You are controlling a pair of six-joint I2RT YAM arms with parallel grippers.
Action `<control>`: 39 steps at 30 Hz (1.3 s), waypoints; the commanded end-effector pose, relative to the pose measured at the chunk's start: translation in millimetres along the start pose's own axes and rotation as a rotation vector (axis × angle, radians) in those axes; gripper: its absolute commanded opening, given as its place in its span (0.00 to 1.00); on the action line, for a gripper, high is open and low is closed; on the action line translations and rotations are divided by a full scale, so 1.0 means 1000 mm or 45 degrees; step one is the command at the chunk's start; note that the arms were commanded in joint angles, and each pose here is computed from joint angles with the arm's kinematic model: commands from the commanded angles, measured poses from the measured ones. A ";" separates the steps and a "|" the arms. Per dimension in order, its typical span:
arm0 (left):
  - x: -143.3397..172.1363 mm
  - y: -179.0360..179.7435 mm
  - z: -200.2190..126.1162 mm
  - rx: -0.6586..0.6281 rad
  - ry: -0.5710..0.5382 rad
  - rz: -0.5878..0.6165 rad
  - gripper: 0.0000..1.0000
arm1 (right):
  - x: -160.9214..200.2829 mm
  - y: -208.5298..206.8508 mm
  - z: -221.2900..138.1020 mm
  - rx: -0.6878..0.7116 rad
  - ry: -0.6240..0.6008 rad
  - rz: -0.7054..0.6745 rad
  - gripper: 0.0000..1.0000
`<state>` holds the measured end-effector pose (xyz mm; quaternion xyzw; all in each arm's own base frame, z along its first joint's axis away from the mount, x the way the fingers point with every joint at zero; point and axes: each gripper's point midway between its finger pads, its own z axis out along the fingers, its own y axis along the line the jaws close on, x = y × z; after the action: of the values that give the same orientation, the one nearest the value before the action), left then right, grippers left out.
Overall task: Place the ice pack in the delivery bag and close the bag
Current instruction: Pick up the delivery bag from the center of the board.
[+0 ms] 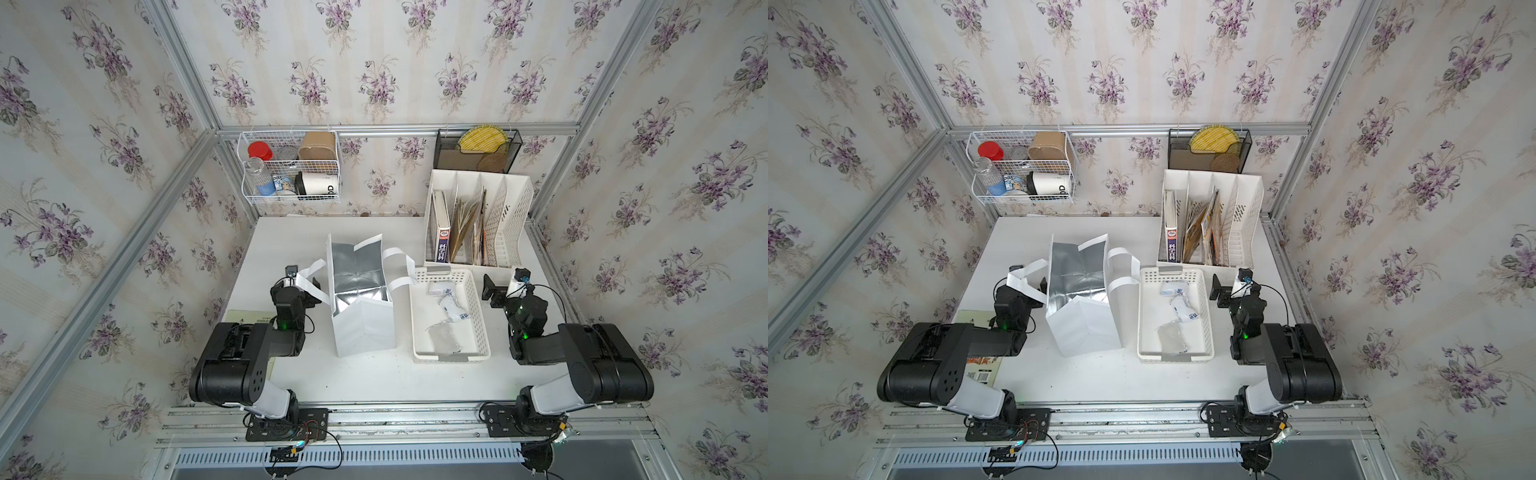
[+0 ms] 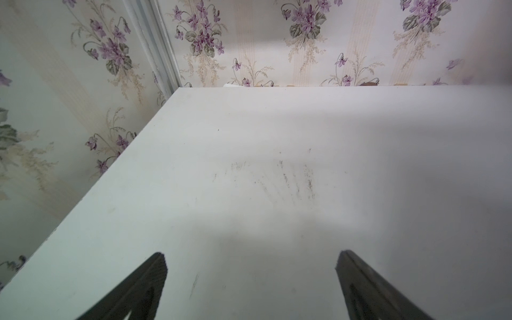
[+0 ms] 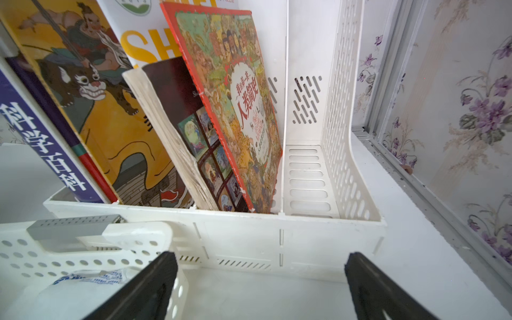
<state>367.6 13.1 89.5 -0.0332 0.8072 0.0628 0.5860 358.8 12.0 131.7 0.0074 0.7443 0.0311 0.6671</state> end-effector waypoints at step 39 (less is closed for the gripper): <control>-0.279 -0.072 -0.241 0.351 0.480 -0.466 0.87 | -0.011 0.028 -0.036 0.003 0.582 0.774 1.00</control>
<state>241.0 -100.9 437.9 -0.1254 0.8565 -0.2303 0.4445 321.8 34.2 141.5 0.2346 0.8427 0.2197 0.4320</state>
